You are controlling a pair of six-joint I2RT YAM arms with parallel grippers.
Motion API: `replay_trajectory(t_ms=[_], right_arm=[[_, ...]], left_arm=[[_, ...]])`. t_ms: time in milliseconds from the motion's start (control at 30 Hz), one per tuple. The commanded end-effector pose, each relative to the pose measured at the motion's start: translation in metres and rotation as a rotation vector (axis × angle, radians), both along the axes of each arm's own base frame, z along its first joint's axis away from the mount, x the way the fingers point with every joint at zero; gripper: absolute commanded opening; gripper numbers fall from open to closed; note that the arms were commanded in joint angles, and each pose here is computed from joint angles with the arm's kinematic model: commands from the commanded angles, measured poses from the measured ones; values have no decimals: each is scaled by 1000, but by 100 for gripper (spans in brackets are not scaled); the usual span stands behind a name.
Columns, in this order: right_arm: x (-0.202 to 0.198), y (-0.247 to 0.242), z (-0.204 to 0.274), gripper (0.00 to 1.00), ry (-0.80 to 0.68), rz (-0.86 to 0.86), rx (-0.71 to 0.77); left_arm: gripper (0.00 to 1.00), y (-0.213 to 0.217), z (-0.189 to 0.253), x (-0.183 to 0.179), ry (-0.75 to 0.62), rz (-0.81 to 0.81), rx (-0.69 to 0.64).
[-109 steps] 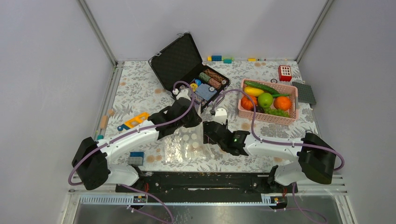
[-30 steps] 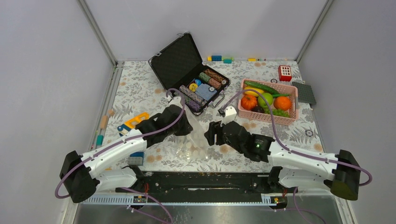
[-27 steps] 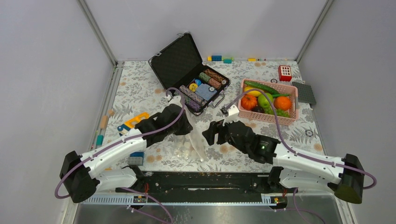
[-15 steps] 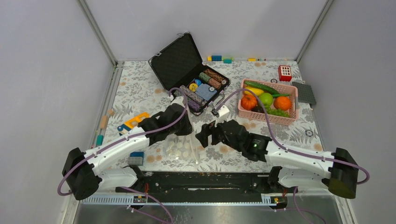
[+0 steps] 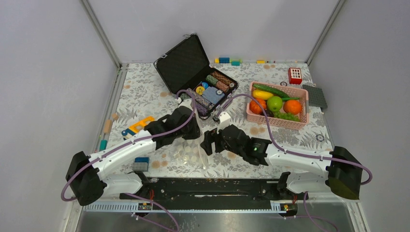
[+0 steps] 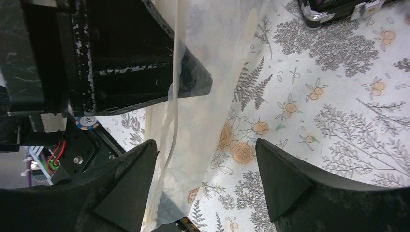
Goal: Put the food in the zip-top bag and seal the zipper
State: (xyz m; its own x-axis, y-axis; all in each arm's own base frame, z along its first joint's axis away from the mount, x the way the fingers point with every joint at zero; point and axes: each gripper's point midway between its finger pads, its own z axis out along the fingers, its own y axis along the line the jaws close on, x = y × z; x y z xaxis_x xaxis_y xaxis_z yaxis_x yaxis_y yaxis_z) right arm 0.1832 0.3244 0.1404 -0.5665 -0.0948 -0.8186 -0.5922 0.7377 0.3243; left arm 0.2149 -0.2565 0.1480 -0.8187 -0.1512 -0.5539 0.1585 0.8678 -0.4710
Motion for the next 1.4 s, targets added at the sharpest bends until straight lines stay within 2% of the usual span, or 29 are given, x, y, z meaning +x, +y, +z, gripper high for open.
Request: replay_trajectory(t_ms=[0,167,367,500,733,867,1000,1167,1233,1300,1367], right_arm=[[-8,13,4,82,39,26,63],[-11,8,6,82,46,18,95],[3,-11,-18,80,53,-111,-13],[7,-14,-23,79,56,-145,-31],[27,-41,-28,76,16,-333,-91],[33,-25,-13,70,-23,-297,-38],[37,4,4,69,-37,-226,24],[48,14,11,66,-56,-254,27],[53,9,9,59,-62,-295,15],[55,3,6,45,-63,-320,-9],[54,-3,0,26,-60,-332,-34]], left_arm=[[0,-17,26,12,-57,-13,-65],[0,-20,26,13,-52,-18,-66],[0,-22,29,10,-52,-35,-88],[0,-19,27,8,-50,-30,-86],[0,-18,28,5,-46,-38,-87],[0,-22,28,1,-31,-71,-87],[0,-21,29,-2,-25,-86,-73],[0,-19,34,-8,-33,-106,-68],[0,-12,36,-9,-40,-99,-52],[0,-5,39,-10,-54,-86,-32],[0,6,41,-9,-83,-75,2]])
